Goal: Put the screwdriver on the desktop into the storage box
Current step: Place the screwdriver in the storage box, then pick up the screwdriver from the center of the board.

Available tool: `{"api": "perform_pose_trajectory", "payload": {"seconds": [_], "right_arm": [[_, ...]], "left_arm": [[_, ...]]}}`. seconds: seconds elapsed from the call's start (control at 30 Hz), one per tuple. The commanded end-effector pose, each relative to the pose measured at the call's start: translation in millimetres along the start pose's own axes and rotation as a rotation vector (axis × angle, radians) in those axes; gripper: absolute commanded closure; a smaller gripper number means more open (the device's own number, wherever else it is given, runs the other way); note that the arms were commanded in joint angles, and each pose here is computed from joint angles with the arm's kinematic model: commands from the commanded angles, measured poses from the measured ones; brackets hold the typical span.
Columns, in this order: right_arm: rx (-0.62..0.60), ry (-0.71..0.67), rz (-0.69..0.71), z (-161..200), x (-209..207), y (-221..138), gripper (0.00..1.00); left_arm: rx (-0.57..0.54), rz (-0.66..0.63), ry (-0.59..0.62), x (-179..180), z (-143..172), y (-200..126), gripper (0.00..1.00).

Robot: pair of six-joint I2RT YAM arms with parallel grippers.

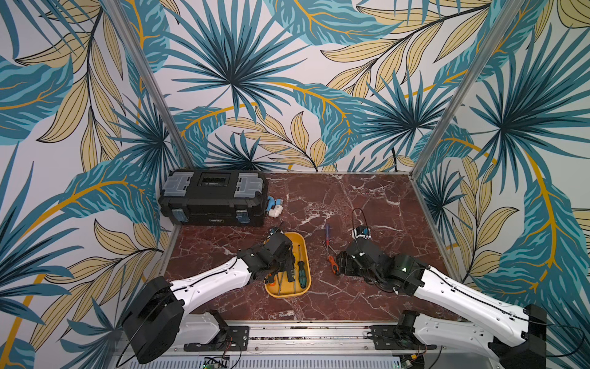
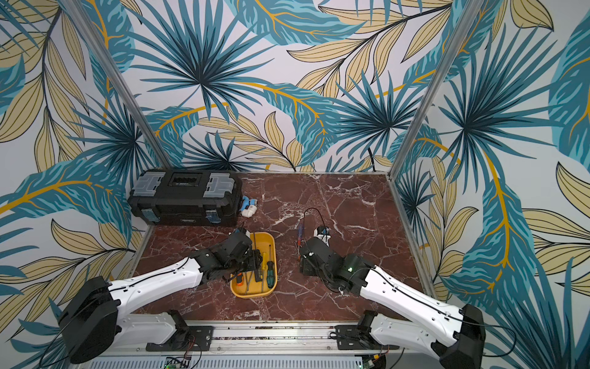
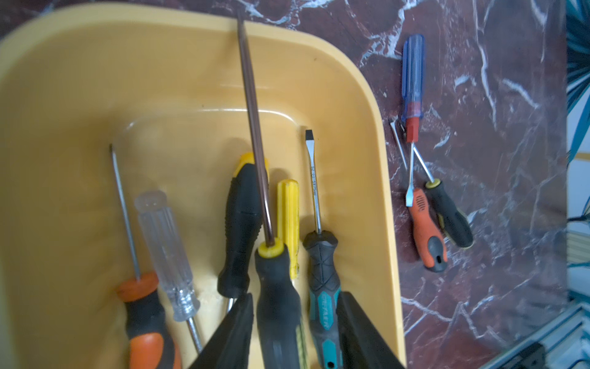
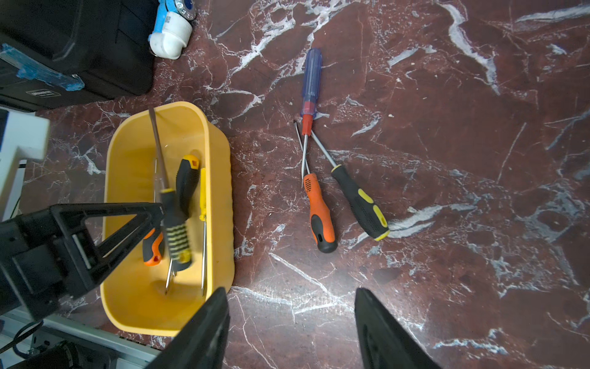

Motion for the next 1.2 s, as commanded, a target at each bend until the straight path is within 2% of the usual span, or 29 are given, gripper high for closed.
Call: {"api": "perform_pose_trajectory", "payload": {"seconds": [0.0,0.13,0.23,0.3,0.47,0.57,0.73,0.9,0.97,1.0,1.07,1.17], "right_arm": [[-0.003,-0.014,-0.002,-3.5,0.9,0.5,0.32],[0.003,-0.027,-0.002,-6.5,3.0,1.6,0.32],[0.006,-0.023,0.009,-8.0,2.1,5.0,0.33],[0.037,-0.026,0.013,-11.4,4.2,13.0,0.38],[0.085,-0.067,0.042,-25.9,16.1,34.1,0.58],[0.115,-0.064,0.083,-35.3,16.0,52.1,0.61],[0.198,-0.053,0.128,-23.7,13.4,80.0,0.6],[0.221,-0.074,0.128,-27.3,16.1,93.9,0.51],[0.229,-0.074,0.126,-33.7,16.5,102.8,0.5],[0.232,-0.072,0.131,-37.6,16.2,107.5,0.52],[0.247,-0.083,0.151,-44.7,14.6,121.4,0.64],[0.249,-0.086,0.178,-57.1,10.2,140.8,0.66]], "left_arm": [[-0.006,0.003,0.028,1.4,1.9,-8.7,0.46],[-0.032,-0.028,0.042,1.1,-4.3,-29.1,0.46],[-0.07,0.005,0.05,-1.9,-9.1,-54.7,0.47],[-0.136,0.027,0.041,-0.9,-14.5,-73.3,0.49],[-0.241,0.16,0.001,-2.4,-18.6,-105.2,0.54],[-0.266,0.201,-0.023,0.6,-16.9,-110.8,0.54],[-0.245,0.205,-0.024,6.7,-10.4,-111.7,0.55],[-0.225,0.202,-0.03,13.0,-3.5,-103.2,0.55],[-0.222,0.2,-0.039,14.1,-2.9,-100.6,0.54],[-0.221,0.202,-0.047,14.4,-2.3,-99.1,0.55],[-0.203,0.228,-0.051,11.7,-0.8,-98.8,0.55],[-0.194,0.219,-0.045,12.9,0.5,-99.8,0.55]]}}
Point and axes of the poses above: each gripper's point midway between its finger pads, its own y axis out along the fingers, its own x axis along the line the jaws close on, z = x × y, the point moved 7 cm from there along -y, back along the fingers, and after that the axes turned 4 degrees about -y, right-handed, at the moved point
